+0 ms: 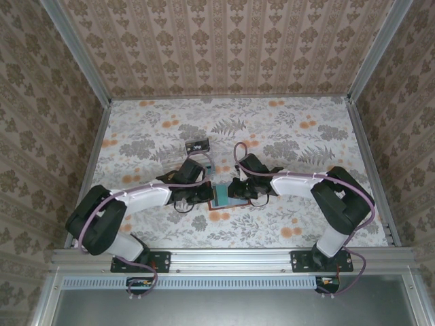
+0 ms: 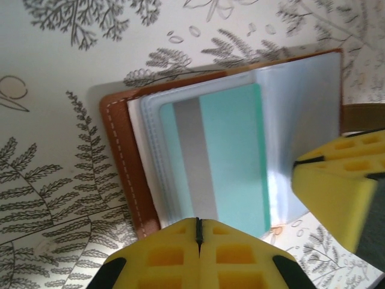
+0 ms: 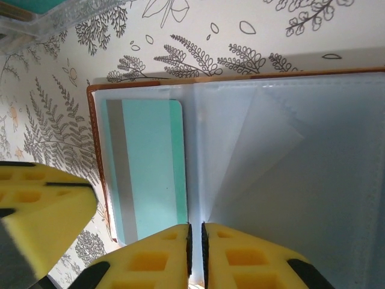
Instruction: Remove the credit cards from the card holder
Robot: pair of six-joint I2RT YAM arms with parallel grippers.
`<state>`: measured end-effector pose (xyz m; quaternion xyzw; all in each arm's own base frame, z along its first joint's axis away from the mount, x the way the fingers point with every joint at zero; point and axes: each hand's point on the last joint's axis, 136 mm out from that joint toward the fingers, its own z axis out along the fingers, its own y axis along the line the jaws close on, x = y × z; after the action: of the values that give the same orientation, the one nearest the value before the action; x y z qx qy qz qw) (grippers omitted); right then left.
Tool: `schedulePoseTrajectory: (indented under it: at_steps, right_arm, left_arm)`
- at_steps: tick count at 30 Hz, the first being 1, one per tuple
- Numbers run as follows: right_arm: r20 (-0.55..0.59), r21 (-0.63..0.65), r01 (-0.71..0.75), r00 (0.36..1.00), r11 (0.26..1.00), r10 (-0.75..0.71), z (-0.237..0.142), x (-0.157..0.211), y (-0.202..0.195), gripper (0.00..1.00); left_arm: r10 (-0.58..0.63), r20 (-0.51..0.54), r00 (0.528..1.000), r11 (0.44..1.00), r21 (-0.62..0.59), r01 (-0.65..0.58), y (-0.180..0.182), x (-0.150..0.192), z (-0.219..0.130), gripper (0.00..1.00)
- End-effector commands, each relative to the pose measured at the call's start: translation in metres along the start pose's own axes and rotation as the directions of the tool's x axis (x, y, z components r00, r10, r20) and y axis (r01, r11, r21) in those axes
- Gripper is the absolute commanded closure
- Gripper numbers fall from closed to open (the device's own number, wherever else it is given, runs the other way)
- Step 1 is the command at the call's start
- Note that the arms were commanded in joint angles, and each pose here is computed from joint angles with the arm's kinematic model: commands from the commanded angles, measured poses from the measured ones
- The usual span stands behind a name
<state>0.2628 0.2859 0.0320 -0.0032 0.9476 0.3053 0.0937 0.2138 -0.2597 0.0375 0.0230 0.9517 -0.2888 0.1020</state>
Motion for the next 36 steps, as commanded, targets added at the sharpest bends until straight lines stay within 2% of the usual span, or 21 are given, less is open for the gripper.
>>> schedulePoseTrajectory:
  at_steps: [1,10,22,25,30,36]
  right_arm:
    - [-0.014,-0.020,0.011,1.000,1.000,-0.012,0.005,0.000,0.008,0.82]
    - [-0.048,-0.001,-0.002,0.999,1.000,0.002,0.016,0.005,0.000,0.82]
    - [-0.051,-0.064,-0.012,0.999,0.998,0.009,0.016,0.003,0.013,0.80]
    - [-0.043,-0.065,-0.013,0.999,0.998,0.011,0.014,0.003,0.013,0.83]
    - [0.046,-0.029,-0.012,0.999,1.000,0.013,-0.001,-0.007,0.009,0.83]
    - [0.023,-0.051,-0.009,1.000,0.999,0.010,0.001,-0.006,0.015,0.83]
  left_arm:
    - [0.006,-0.021,1.000,1.000,-0.016,-0.006,0.005,0.004,0.006,0.97]
    - [-0.016,-0.043,0.999,0.999,-0.040,0.015,0.015,0.011,0.012,0.97]
    - [-0.016,-0.052,0.999,0.999,-0.037,0.014,0.014,0.012,0.014,1.00]
    - [-0.016,-0.054,0.998,0.999,-0.038,0.014,0.014,0.012,0.015,1.00]
    - [-0.018,-0.052,0.998,0.999,-0.046,0.015,0.016,0.013,0.012,1.00]
    - [-0.017,-0.054,0.998,0.999,-0.045,0.015,0.016,0.014,0.013,1.00]
